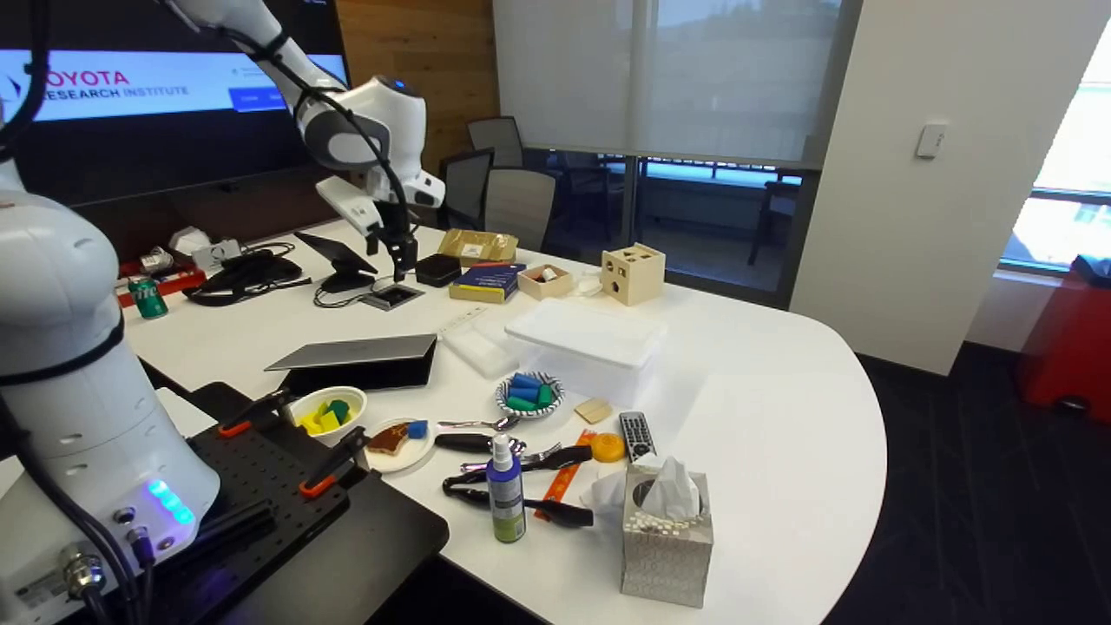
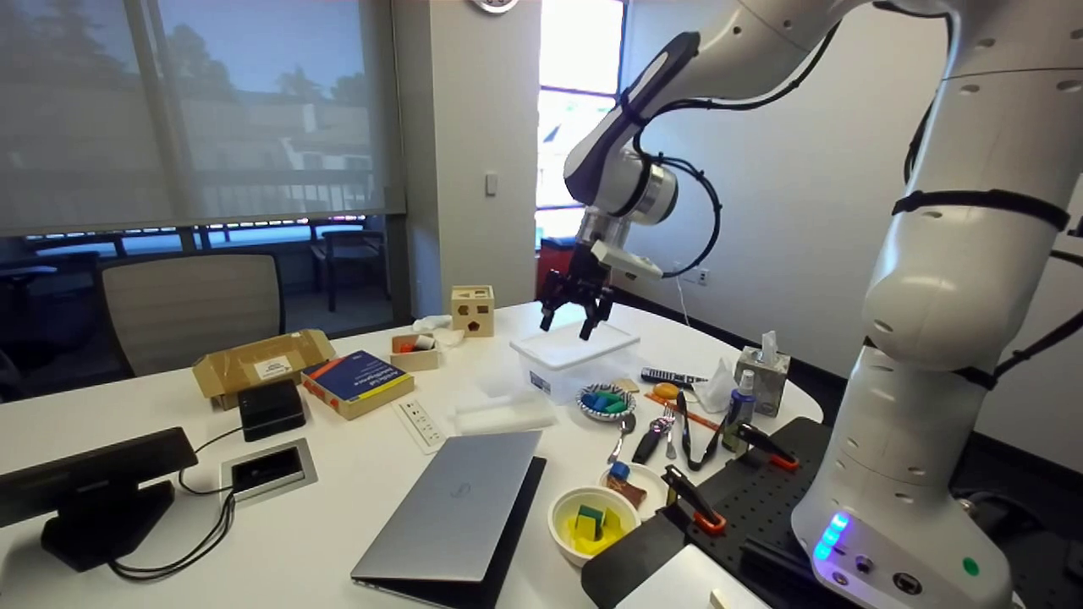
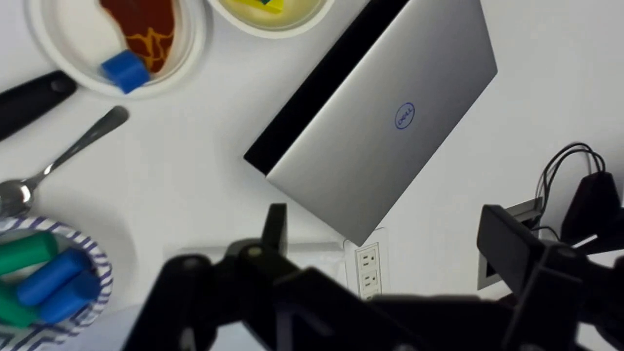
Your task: Open the laptop.
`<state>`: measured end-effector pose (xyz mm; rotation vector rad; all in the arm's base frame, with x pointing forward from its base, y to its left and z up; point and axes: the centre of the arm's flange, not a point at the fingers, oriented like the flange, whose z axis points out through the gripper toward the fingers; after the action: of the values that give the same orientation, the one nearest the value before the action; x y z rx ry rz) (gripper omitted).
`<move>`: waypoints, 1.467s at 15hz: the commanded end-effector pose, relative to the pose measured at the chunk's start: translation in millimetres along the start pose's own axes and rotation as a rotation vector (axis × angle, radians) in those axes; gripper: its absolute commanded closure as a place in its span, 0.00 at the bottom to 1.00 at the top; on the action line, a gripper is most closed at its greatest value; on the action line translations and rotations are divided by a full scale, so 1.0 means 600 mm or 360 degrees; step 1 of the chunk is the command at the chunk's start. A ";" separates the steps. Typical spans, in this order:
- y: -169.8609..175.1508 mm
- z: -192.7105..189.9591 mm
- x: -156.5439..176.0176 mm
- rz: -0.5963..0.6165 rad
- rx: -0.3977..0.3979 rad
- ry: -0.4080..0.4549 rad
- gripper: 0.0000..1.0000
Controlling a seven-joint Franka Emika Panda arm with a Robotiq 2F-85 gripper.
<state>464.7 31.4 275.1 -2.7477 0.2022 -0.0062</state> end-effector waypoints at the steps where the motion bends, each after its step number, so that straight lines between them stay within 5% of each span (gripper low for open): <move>1: 0.026 0.113 -0.011 0.0146 0.0143 0.0027 0.00; 8: 0.083 0.244 -0.030 0.0497 0.0374 0.0271 0.00; 16: 0.132 0.368 -0.071 0.0797 0.0510 0.0232 0.00; 22: 0.129 0.413 -0.075 0.0760 0.0575 0.0285 0.00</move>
<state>411.8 53.0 25.2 -2.3113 0.8508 -0.0880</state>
